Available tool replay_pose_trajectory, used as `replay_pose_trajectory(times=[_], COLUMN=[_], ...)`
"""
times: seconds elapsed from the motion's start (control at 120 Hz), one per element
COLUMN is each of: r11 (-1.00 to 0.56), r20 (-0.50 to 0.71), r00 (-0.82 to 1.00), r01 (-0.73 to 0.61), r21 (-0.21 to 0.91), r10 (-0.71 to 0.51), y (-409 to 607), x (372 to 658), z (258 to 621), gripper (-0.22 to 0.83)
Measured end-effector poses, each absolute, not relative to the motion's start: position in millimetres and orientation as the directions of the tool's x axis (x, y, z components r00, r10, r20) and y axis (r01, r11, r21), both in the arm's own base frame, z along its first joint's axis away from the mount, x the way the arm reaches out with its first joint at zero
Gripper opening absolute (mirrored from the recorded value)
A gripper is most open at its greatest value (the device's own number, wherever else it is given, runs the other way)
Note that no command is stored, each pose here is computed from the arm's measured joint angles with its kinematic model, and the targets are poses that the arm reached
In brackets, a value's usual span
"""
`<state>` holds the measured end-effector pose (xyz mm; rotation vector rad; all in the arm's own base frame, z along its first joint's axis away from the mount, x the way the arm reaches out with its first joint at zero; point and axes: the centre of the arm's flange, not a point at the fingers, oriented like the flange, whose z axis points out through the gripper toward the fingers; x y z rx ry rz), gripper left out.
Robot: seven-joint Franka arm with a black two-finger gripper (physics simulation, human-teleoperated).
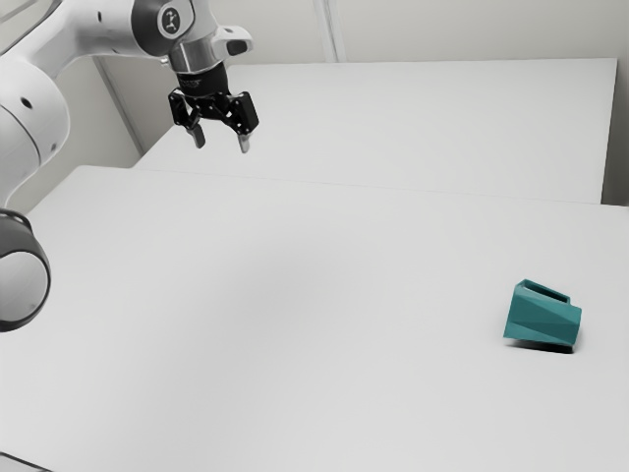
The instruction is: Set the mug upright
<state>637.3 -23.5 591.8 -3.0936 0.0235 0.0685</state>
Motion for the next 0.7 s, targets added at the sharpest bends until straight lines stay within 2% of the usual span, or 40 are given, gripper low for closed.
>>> replay_pose_trajectory(times=[0.3, 0.533, 0.7], r11=[-0.999, -0.988, -0.957], r20=[-0.061, -0.107, -0.133], r00=[0.997, 0.990, 0.987], r01=[-0.038, -0.081, -0.047], r21=[0.004, 0.134, 0.286], r10=[-0.038, -0.096, -0.089], y=[-44, -98, -129], x=[630, 607, 596], z=[583, 523, 471], gripper=[0.62, 0.62, 0.62])
